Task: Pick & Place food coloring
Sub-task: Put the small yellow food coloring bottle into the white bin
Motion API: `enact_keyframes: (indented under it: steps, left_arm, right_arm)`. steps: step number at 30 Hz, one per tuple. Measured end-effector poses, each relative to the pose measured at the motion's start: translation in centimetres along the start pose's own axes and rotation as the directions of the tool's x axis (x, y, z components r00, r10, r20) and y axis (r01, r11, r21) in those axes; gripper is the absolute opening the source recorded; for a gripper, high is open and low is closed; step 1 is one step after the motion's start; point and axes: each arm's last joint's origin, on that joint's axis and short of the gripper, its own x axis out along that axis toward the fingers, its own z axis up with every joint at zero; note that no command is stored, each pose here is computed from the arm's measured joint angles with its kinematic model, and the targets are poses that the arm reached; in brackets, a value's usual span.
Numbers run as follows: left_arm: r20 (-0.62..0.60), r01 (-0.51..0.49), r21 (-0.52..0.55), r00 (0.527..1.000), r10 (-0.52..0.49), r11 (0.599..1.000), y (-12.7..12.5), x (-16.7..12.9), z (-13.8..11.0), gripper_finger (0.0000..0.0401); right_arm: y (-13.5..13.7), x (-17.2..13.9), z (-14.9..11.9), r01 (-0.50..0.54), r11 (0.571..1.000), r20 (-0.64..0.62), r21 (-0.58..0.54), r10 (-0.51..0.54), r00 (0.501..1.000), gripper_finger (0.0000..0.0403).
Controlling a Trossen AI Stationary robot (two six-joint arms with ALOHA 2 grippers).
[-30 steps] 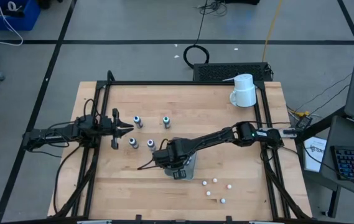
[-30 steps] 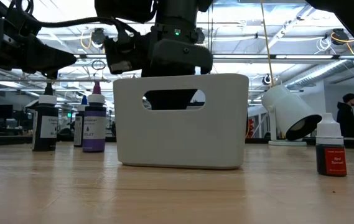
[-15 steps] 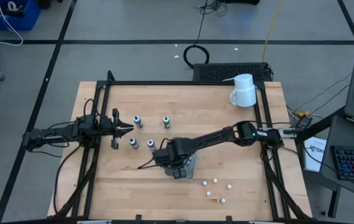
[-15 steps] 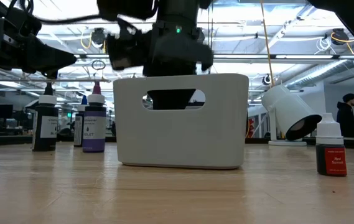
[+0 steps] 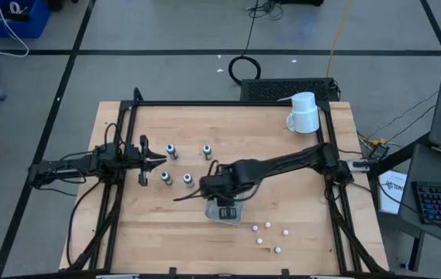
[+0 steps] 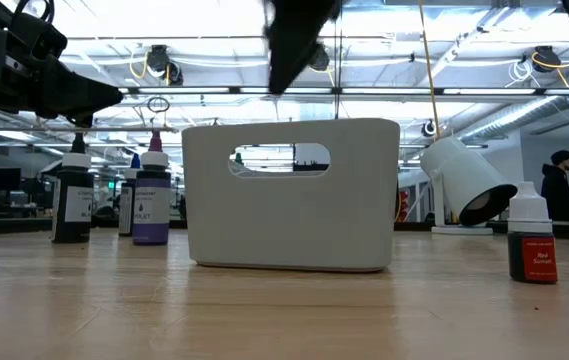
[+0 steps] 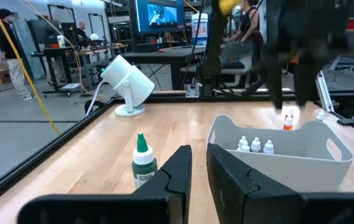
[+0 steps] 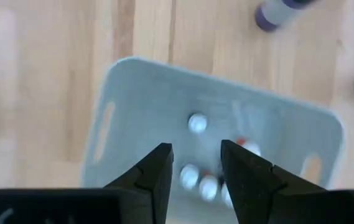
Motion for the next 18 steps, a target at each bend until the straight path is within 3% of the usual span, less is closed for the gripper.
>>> enact_keyframes:
  steps: [4,8,13,18]
  left_arm:
    - [0.001,0.0,0.0,1.0,0.0,1.0,0.0,0.0,0.0,0.0058]
    - [0.002,0.0,0.0,1.0,0.0,1.0,0.0,0.0,0.0,0.0058]
    - [0.002,0.0,0.0,1.0,0.0,1.0,0.0,0.0,0.0,0.0058]
    - [0.002,0.0,0.0,1.0,0.0,1.0,0.0,0.0,0.0,0.0058]
  right_arm:
    - [0.8,-4.3,-1.1,-0.023,0.99,0.045,0.139,0.017,0.999,0.0125]
    - [2.0,-7.8,-2.3,-0.013,0.98,0.114,0.197,-0.01,0.993,0.0125]
    - [4.2,-10.2,-3.5,0.108,0.982,0.217,0.157,-0.141,0.966,0.0123]
    - [5.9,-9.7,-4.6,0.196,0.973,0.205,0.118,-0.217,0.954,0.0123]
